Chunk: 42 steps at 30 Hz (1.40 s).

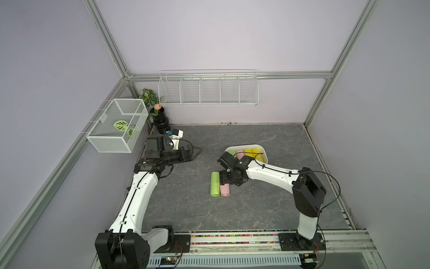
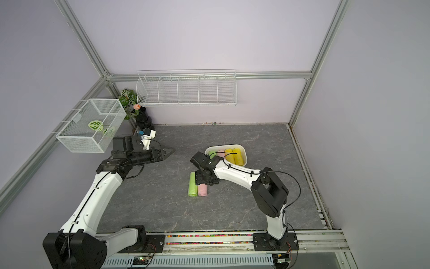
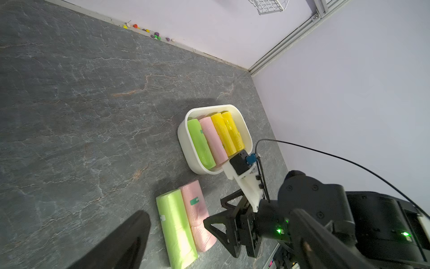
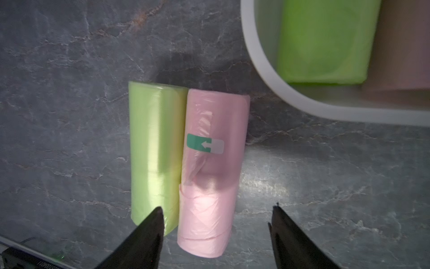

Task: Put the roll of trash bags into the storage box
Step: Pick up the roll of trash bags from the center of the board.

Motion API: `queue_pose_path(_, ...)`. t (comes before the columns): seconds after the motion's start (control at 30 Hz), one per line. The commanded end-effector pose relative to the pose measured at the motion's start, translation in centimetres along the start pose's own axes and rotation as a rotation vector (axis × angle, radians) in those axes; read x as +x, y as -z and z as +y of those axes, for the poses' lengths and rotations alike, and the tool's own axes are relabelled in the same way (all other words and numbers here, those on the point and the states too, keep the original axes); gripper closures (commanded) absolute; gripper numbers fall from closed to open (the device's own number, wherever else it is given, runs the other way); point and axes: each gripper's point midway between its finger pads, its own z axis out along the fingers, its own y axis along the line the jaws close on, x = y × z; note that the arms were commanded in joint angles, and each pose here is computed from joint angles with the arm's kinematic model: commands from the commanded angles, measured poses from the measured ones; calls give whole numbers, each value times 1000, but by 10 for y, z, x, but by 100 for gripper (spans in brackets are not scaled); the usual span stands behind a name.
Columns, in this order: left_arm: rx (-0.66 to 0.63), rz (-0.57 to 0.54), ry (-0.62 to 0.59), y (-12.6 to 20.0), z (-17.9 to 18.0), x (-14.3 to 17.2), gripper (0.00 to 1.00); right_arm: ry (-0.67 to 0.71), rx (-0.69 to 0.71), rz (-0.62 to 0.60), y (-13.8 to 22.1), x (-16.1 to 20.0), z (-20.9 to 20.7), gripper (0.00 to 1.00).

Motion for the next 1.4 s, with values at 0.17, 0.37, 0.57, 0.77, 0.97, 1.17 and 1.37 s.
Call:
queue_pose_path(0.17, 14, -5, -11, 2, -2, 2, 1, 5, 17, 46, -24, 7, 5, 28)
queue_pose_path(0.37, 14, -9, -15, 3, -3, 2, 1, 9, 36, 72, -39, 11, 4, 40)
queue_pose_path(0.57, 16, -9, -15, 3, -3, 2, 1, 16, 52, 87, -47, 13, 3, 45)
queue_pose_path(0.77, 17, -9, -15, 3, -3, 2, 1, 24, 66, 100, -53, 15, 1, 46)
queue_pose_path(0.97, 16, -9, -15, 3, -3, 2, 1, 29, 71, 94, -49, 13, 1, 55)
queue_pose_path(1.17, 16, -8, -14, 2, -3, 2, 1, 52, 90, 47, -27, 7, -3, 64)
queue_pose_path(1.37, 15, -8, -13, 2, -2, 2, 1, 79, 107, -9, 4, 1, -6, 65)
